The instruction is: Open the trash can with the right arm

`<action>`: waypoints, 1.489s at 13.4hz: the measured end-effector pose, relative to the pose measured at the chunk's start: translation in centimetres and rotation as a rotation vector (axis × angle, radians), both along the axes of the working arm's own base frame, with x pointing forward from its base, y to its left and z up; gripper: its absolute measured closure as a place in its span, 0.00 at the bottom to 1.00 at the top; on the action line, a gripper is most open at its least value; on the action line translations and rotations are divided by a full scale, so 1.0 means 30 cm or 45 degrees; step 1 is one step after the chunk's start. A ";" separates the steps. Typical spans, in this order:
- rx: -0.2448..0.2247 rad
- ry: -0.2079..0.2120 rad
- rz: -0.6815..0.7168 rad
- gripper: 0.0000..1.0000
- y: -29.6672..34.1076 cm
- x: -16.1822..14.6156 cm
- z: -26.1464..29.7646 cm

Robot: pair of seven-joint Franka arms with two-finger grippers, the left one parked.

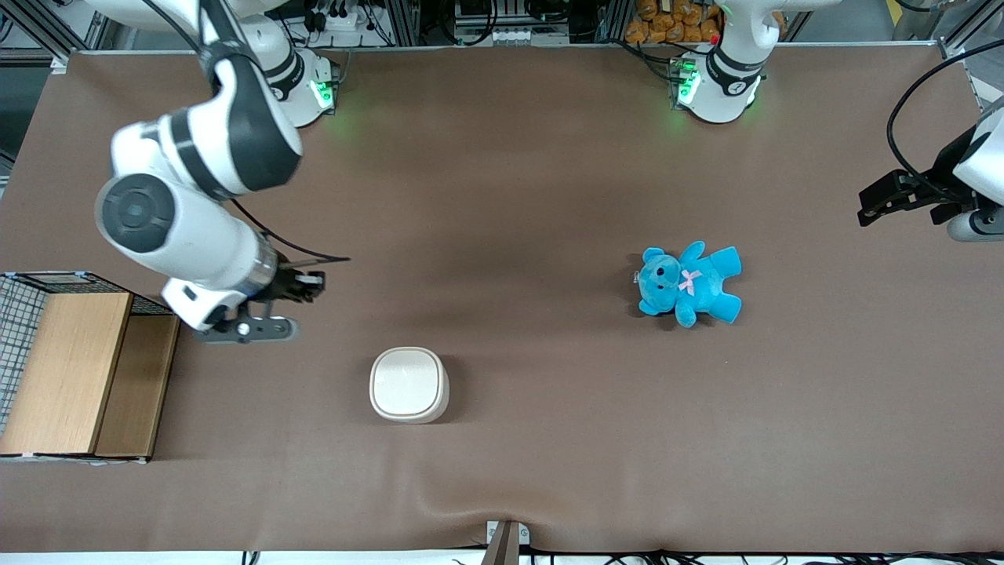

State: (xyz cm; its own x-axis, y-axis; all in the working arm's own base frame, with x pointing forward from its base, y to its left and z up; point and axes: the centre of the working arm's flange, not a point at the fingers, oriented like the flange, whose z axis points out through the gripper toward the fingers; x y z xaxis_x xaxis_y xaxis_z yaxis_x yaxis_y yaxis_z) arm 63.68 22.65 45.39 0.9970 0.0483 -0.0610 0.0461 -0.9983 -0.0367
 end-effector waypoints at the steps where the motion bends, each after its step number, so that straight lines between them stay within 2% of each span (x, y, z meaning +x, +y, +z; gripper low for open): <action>1: 0.023 -0.035 0.004 0.99 0.036 0.023 -0.049; 3: 0.069 -0.108 -0.004 0.99 0.085 0.078 -0.170; 5: 0.090 -0.171 -0.009 0.99 0.117 0.123 -0.295; 9: 0.112 -0.245 0.031 0.99 0.223 0.132 -0.413; 13: 0.113 -0.251 0.046 0.99 0.258 0.127 -0.467; 17: 0.126 -0.288 0.048 0.99 0.269 0.134 -0.470; 20: 0.127 -0.284 0.051 0.99 0.275 0.136 -0.442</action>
